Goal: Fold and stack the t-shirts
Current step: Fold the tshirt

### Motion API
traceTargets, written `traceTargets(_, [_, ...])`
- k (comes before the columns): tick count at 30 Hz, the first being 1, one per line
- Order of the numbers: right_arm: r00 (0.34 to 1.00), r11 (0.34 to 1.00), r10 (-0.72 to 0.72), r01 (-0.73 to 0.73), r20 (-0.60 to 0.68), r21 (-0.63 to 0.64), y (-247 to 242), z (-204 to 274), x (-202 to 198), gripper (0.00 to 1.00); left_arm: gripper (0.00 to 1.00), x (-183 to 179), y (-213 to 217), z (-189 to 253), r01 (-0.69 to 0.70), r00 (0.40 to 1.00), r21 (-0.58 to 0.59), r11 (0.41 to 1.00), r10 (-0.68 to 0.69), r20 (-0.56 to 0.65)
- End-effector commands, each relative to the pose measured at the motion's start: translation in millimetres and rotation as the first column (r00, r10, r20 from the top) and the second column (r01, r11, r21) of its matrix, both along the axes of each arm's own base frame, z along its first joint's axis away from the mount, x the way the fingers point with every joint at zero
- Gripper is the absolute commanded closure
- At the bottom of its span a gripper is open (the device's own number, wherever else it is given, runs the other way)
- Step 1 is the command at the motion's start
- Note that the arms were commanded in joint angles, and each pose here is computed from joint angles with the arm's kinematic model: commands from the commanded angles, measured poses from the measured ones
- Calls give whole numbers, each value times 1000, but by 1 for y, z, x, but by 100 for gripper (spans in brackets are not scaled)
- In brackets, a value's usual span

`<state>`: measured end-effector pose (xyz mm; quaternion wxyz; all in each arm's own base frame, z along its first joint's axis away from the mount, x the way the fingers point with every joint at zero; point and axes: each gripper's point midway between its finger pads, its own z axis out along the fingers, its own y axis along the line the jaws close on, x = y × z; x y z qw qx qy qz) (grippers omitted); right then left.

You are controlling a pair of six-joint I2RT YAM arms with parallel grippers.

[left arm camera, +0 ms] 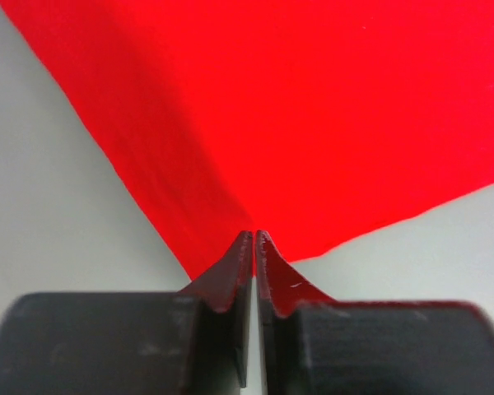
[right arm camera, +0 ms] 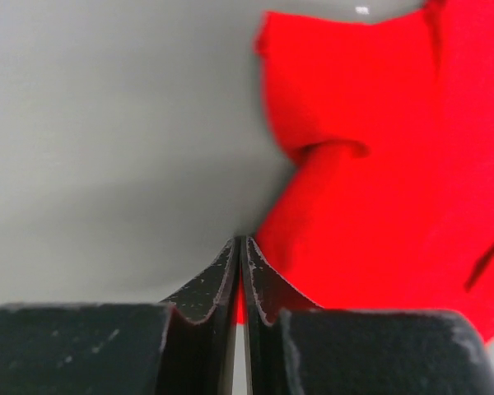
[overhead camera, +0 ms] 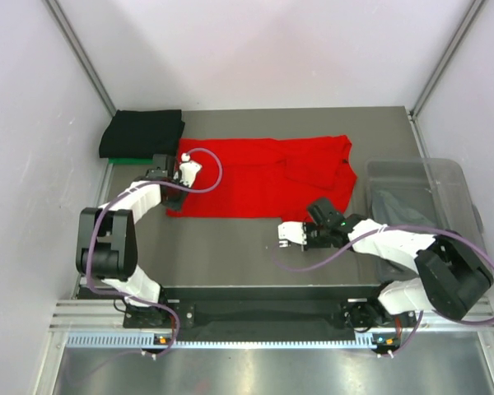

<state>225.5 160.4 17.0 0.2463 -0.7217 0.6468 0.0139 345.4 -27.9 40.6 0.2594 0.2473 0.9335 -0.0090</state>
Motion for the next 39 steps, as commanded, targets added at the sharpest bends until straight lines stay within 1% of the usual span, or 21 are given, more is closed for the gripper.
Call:
traceTargets(1, [999,999,-19,21,44,-37,-1,-8,12,96,89,20,6,7,81,996,62,995,-84,45])
traceTargets(4, [996,998,-57,58,72,-12,3,0,24,96,81,20,14,0,172,984,130,976,-176,15])
traceTargets(5, [994,997,-71,71,88,1,6,7,31,96,78,19,16,-4,185,983,136,973,-185,-8])
traceTargets(7, [990,995,-97,95,104,20,8,15,39,95,77,16,21,-11,190,981,129,973,-182,-68])
traceTargets(10, [982,989,-141,135,126,54,9,29,53,94,76,13,29,-12,154,984,111,982,-142,-103])
traceTargets(14, [974,982,-179,168,138,85,9,43,65,92,75,7,32,-7,137,987,98,986,-128,-93])
traceTargets(15, [974,981,-183,172,137,90,9,44,66,91,75,6,41,-7,104,991,100,990,-95,-91])
traceTargets(17, [971,978,-196,184,133,100,9,45,68,90,74,-1,43,-5,96,991,100,990,-86,-98])
traceTargets(18, [970,976,-204,191,131,104,8,46,69,87,73,-5,43,-4,88,992,97,991,-78,-103])
traceTargets(19, [969,975,-209,195,129,107,8,46,69,86,72,-9,42,-3,85,991,93,992,-75,-109])
traceTargets(22, [967,972,-219,205,127,114,6,47,70,85,69,-19,40,-5,79,987,70,994,-68,-145])
traceTargets(26, [963,966,-239,223,122,128,4,48,74,85,66,-25,42,-8,58,985,72,996,-46,-167])
traceTargets(31, [958,959,-260,242,122,150,4,52,82,84,65,-29,42,-16,53,980,69,996,-38,-193])
traceTargets(35, [954,954,-274,253,120,164,4,54,88,83,66,-26,41,-22,53,980,69,996,-38,-195])
traceTargets(37, [954,953,-274,252,122,169,5,56,91,83,70,-25,41,-24,47,979,64,997,-33,-199])
traceTargets(38, [953,952,-277,255,123,170,5,56,92,83,78,-24,40,-24,47,979,59,997,-34,-201])
traceTargets(39, [952,951,-278,253,128,179,7,59,94,82,83,-24,39,-24,45,979,55,998,-33,-201])
